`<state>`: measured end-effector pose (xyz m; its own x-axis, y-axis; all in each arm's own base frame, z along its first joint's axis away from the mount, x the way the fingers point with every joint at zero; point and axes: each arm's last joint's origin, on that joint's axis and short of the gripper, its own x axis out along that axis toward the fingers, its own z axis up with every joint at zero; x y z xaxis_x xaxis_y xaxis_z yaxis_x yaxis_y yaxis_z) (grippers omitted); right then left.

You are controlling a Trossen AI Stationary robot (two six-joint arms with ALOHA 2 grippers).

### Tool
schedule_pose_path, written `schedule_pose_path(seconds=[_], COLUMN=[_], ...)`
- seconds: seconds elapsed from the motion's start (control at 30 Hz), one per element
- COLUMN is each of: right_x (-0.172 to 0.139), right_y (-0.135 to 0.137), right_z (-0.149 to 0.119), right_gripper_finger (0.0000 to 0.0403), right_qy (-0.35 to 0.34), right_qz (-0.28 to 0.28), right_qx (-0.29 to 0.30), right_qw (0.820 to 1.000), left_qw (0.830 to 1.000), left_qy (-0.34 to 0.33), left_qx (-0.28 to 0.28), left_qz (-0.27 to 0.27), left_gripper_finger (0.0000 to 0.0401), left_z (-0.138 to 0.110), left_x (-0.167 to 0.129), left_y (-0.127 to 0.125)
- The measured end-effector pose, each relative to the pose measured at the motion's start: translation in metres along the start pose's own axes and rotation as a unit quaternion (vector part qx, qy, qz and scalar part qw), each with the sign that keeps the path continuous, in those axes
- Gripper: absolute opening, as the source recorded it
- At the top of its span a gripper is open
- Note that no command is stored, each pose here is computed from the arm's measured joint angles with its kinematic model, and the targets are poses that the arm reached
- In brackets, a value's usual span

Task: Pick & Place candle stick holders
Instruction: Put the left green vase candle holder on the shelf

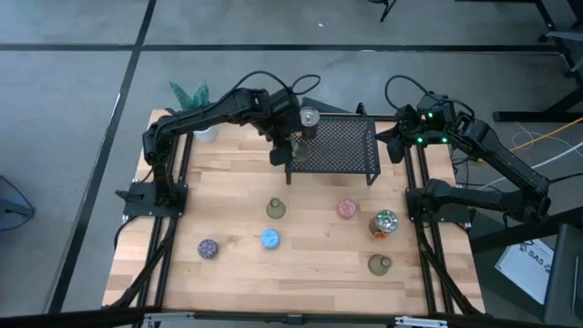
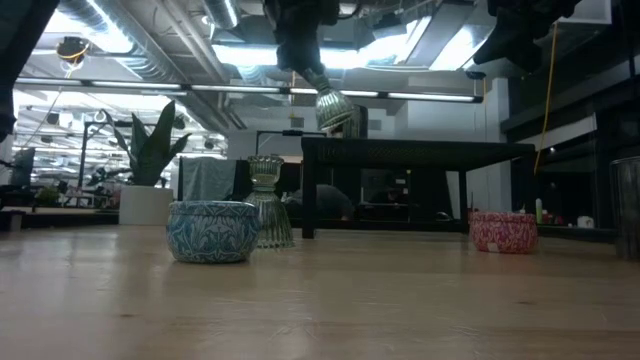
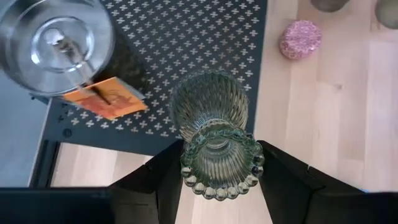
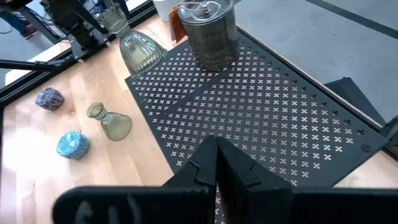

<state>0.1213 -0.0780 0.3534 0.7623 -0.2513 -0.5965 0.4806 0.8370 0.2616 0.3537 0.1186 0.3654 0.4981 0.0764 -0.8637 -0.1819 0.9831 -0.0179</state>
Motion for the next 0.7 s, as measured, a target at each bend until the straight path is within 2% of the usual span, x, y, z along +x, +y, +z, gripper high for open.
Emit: schedule_pose_path(seconds=[0.27, 0.7], right_x=[0.000, 0.000], right_y=[-0.001, -0.001], right_z=[0.000, 0.000], right_gripper_finger=[0.0007, 0.0007], right_qy=[-0.002, -0.002], right_qz=[-0.015, -0.015], right_qx=[0.000, 0.000], right_qw=[1.000, 1.000], left_qw=[1.000, 1.000], left_qy=[0.012, 0.016], left_qx=[-0.001, -0.006], left_qz=[-0.003, -0.006], left_gripper_finger=[0.0175, 0.0183], left_z=[0.001, 0.001], left_x=[0.011, 0.012], left_y=[0.001, 0.001])
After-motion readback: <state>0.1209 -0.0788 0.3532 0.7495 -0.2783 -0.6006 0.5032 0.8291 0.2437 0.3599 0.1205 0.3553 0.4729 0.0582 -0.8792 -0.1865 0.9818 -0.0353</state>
